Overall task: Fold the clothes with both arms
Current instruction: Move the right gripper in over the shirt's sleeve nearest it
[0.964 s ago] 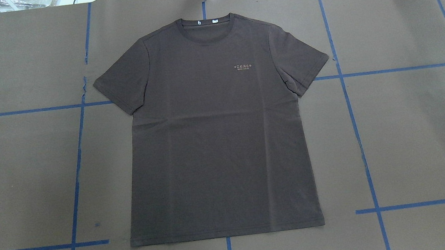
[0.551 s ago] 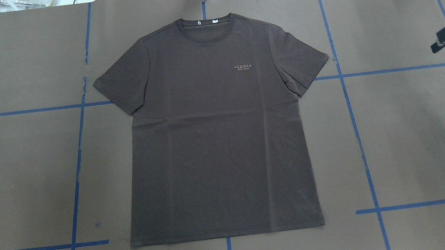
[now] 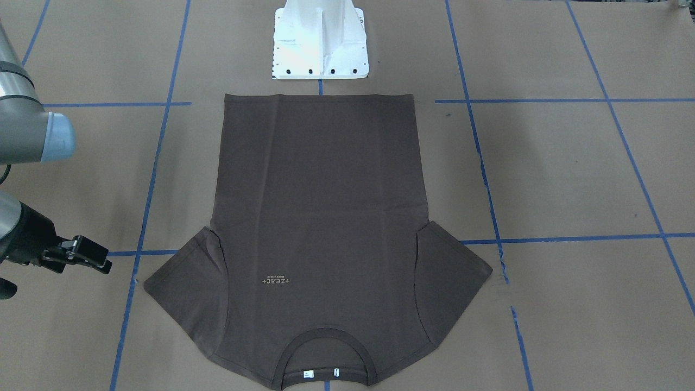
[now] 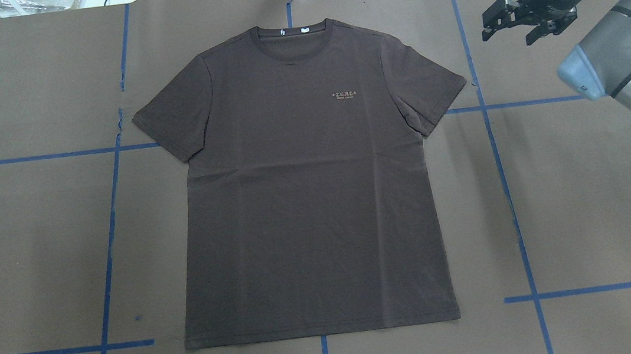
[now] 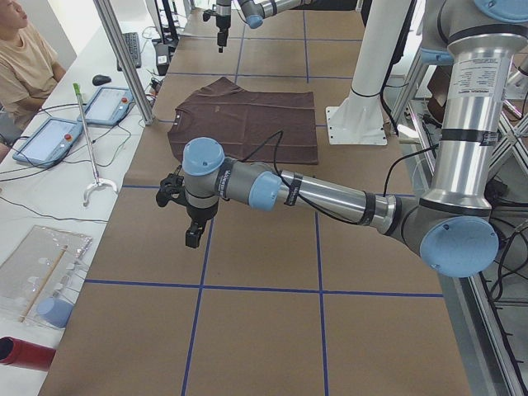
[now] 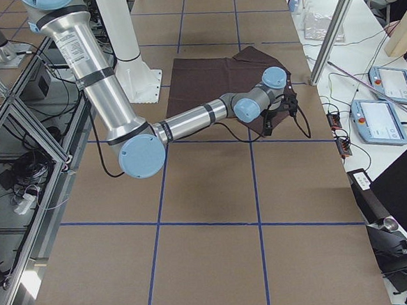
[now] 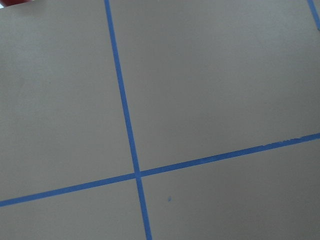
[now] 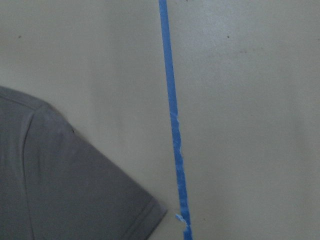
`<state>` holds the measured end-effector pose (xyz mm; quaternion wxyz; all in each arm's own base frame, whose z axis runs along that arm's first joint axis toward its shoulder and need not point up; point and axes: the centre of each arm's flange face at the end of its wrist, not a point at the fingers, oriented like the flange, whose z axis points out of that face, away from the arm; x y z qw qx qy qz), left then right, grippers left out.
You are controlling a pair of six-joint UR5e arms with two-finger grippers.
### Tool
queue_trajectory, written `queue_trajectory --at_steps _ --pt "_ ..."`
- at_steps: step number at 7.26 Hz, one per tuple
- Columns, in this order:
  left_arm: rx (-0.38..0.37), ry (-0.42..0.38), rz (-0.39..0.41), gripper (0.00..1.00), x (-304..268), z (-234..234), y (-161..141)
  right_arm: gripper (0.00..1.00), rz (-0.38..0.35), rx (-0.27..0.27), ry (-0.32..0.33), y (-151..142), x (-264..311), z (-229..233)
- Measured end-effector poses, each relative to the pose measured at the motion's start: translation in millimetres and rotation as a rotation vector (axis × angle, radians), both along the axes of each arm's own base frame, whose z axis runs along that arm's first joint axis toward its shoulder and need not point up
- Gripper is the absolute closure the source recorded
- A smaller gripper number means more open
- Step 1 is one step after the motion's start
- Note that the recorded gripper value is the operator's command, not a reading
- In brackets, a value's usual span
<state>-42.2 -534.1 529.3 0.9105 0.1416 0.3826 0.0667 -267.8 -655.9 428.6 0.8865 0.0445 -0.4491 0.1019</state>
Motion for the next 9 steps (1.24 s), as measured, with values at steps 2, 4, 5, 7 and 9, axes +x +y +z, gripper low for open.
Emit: queue_trajectory --at_steps 2,4,5,7,9 --pt "0.011 0.009 0.005 0.00 1.2 0.2 1.0 0.15 0.101 -0.098 0.012 -9.1 -62.3 3.9" --pt "0.014 0.009 0.009 0.00 1.5 2.1 1.2 0.17 0.119 -0.150 0.034 -6.7 -83.7 20.4" --pt "0.018 0.009 0.010 0.00 1.5 1.3 1.5 0.18 0.110 -0.163 0.046 -4.4 -93.7 28.8" --pt "0.024 0.009 0.010 0.00 1.1 -0.6 1.9 0.59 0.094 -0.173 0.062 0.5 -108.7 37.3" --pt "0.026 0.008 0.011 0.00 1.1 -1.2 2.2 1.00 0.092 -0.177 0.067 1.9 -113.0 39.5"
